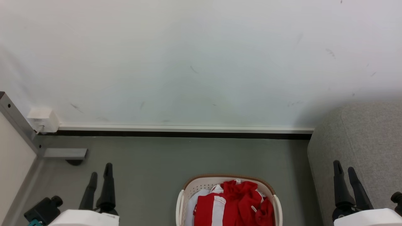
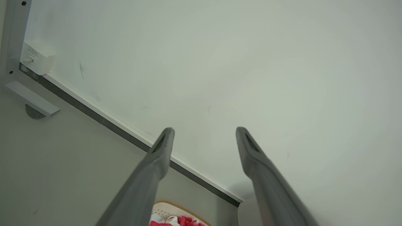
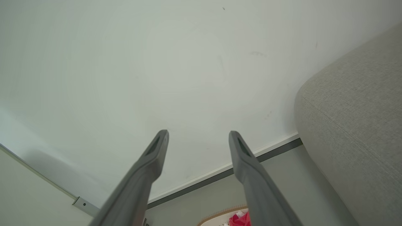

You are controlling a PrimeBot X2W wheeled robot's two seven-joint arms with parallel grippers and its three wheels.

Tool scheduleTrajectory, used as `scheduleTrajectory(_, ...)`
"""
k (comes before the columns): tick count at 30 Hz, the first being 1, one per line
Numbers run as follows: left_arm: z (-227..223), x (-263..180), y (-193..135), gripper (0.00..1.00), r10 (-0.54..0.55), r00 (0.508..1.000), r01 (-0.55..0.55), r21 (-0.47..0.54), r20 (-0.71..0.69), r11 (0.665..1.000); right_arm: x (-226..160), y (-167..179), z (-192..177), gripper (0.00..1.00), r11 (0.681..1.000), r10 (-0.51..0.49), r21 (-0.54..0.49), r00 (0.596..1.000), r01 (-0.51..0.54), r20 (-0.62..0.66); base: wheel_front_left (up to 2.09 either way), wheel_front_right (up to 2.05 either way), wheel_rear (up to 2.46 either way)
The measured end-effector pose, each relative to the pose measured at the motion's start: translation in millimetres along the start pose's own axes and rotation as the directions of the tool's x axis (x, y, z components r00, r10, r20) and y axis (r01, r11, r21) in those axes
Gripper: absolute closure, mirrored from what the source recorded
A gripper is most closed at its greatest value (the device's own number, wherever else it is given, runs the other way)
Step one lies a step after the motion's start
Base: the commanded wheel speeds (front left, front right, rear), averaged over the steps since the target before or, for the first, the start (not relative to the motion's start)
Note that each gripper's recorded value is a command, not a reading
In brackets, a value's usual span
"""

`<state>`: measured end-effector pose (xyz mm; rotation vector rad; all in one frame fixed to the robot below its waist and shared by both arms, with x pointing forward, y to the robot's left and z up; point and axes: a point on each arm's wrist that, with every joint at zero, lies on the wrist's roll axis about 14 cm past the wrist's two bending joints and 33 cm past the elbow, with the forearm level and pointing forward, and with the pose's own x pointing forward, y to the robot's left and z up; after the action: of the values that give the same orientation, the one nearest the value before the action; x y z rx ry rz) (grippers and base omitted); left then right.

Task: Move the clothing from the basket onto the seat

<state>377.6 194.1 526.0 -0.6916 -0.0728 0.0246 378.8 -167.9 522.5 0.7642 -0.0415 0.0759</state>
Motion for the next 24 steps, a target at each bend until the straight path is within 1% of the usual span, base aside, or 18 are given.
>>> scheduleTrajectory(12,-0.1,-0.7,-3.8,0.00,-0.016,1.000,0.014,0.155,0.011,0.988,-1.4,1.7,-2.9,0.00,0.991,0.011,-0.134,1.000,-0.010,0.003,0.00,0.00,0.00)
scheduleTrajectory(24,1.2,-0.7,-9.9,0.00,-0.044,0.999,0.036,0.263,0.025,0.964,-2.8,5.0,-7.3,0.00,0.974,0.028,-0.226,1.000,-0.028,-0.001,0.00,0.00,0.00)
